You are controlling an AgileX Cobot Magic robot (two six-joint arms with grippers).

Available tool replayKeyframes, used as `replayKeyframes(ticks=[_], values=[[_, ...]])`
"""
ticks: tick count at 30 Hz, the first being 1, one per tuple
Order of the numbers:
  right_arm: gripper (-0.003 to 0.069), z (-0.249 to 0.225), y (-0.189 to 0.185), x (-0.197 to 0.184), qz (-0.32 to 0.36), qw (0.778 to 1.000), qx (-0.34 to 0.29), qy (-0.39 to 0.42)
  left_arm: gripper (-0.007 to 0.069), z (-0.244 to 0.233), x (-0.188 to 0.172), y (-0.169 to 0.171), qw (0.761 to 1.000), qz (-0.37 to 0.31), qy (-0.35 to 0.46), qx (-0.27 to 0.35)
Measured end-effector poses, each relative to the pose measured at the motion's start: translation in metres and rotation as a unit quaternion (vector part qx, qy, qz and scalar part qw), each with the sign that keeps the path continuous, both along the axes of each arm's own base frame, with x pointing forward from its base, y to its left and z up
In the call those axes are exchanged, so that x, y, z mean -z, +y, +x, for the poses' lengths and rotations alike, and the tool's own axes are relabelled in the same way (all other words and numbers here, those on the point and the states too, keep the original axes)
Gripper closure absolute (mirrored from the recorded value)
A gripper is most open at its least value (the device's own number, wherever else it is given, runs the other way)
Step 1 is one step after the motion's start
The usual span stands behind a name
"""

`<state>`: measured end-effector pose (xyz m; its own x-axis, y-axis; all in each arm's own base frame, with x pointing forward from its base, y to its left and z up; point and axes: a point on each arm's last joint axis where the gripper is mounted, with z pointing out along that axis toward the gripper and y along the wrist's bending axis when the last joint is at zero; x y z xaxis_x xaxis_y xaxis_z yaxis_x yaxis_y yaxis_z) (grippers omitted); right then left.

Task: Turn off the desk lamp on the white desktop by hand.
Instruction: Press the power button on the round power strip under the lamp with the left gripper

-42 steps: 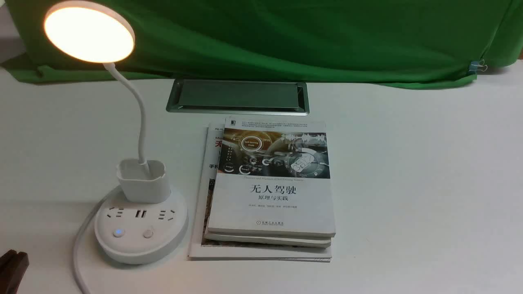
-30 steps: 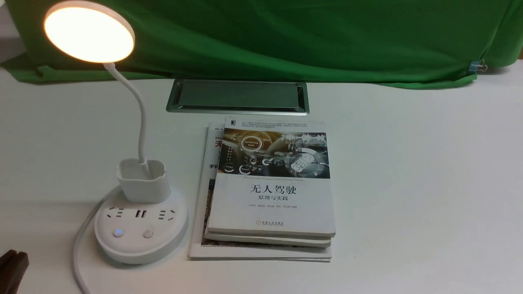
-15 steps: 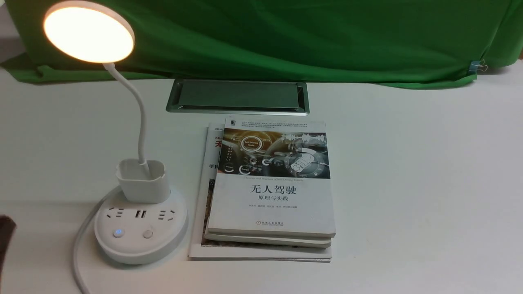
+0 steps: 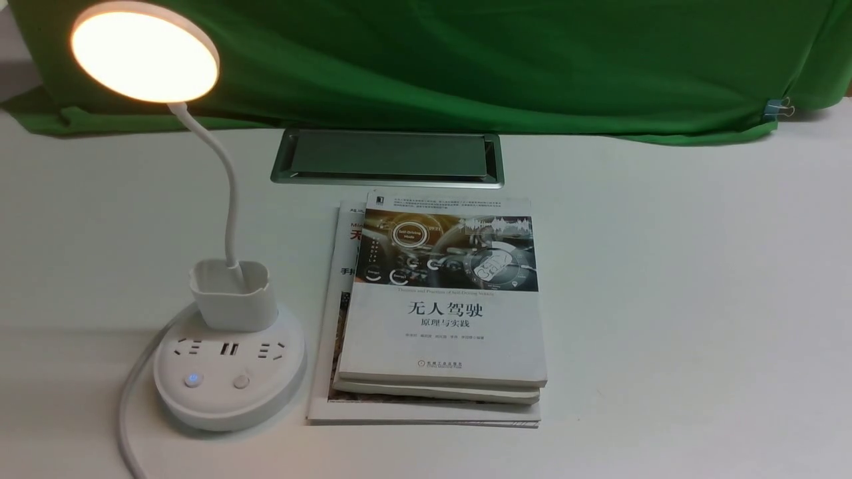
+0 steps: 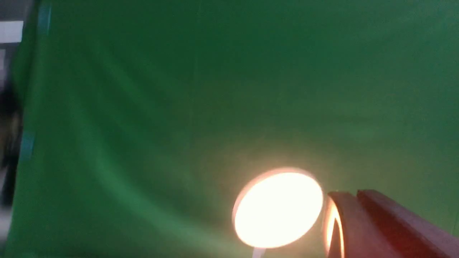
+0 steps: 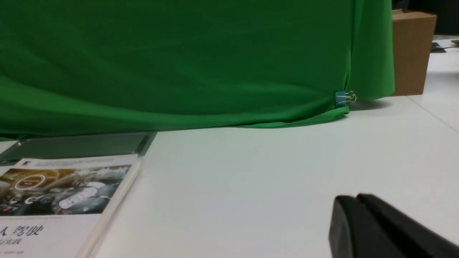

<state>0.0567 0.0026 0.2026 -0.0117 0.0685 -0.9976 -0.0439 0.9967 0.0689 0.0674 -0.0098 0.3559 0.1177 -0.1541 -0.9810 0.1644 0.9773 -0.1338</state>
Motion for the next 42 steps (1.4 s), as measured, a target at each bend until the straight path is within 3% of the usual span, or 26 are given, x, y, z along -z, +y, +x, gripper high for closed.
replayKeyframes(ticks=[3, 10, 12, 15, 16, 17, 18, 20, 21, 23, 25, 28, 34, 42], values=[[0.0624, 0.000, 0.000, 0.000, 0.000, 1.000, 0.000, 0.000, 0.0606, 0.027, 0.004, -0.003, 0.994, 0.022, 0.110, -0.005], [0.0624, 0.000, 0.000, 0.000, 0.000, 1.000, 0.000, 0.000, 0.0606, 0.077, 0.034, -0.012, 0.969, 0.038, 0.244, 0.001], [0.0624, 0.000, 0.000, 0.000, 0.000, 1.000, 0.000, 0.000, 0.0606, 0.090, 0.053, -0.015, 0.947, 0.056, 0.317, 0.006], [0.0624, 0.000, 0.000, 0.000, 0.000, 1.000, 0.000, 0.000, 0.0606, 0.112, 0.085, -0.024, 0.888, 0.091, 0.449, 0.041], [0.0624, 0.000, 0.000, 0.000, 0.000, 1.000, 0.000, 0.000, 0.0606, 0.113, 0.087, -0.024, 0.884, 0.097, 0.455, 0.044], [0.0624, 0.000, 0.000, 0.000, 0.000, 1.000, 0.000, 0.000, 0.0606, 0.122, 0.100, -0.031, 0.858, 0.095, 0.499, 0.073], [0.0624, 0.000, 0.000, 0.000, 0.000, 1.000, 0.000, 0.000, 0.0606, 0.123, 0.101, -0.031, 0.855, 0.096, 0.505, 0.074], [0.0624, 0.000, 0.000, 0.000, 0.000, 1.000, 0.000, 0.000, 0.0606, 0.136, 0.119, -0.048, 0.823, 0.096, 0.545, 0.126], [0.0624, 0.000, 0.000, 0.000, 0.000, 1.000, 0.000, 0.000, 0.0606, 0.137, 0.120, -0.050, 0.822, 0.097, 0.546, 0.130], [0.0624, 0.000, 0.000, 0.000, 0.000, 1.000, 0.000, 0.000, 0.0606, 0.148, 0.135, -0.070, 0.793, 0.141, 0.572, 0.153], [0.0624, 0.000, 0.000, 0.000, 0.000, 1.000, 0.000, 0.000, 0.0606, 0.158, 0.141, -0.081, 0.777, 0.194, 0.583, 0.137], [0.0624, 0.000, 0.000, 0.000, 0.000, 1.000, 0.000, 0.000, 0.0606, 0.171, 0.145, -0.091, 0.764, 0.251, 0.584, 0.108], [0.0624, 0.000, 0.000, 0.000, 0.000, 1.000, 0.000, 0.001, 0.0606, 0.184, 0.160, -0.096, 0.748, 0.276, 0.596, 0.096], [0.0624, 0.000, 0.000, 0.000, 0.000, 1.000, 0.000, 0.001, 0.0606, 0.201, 0.177, -0.093, 0.768, 0.247, 0.584, 0.089]])
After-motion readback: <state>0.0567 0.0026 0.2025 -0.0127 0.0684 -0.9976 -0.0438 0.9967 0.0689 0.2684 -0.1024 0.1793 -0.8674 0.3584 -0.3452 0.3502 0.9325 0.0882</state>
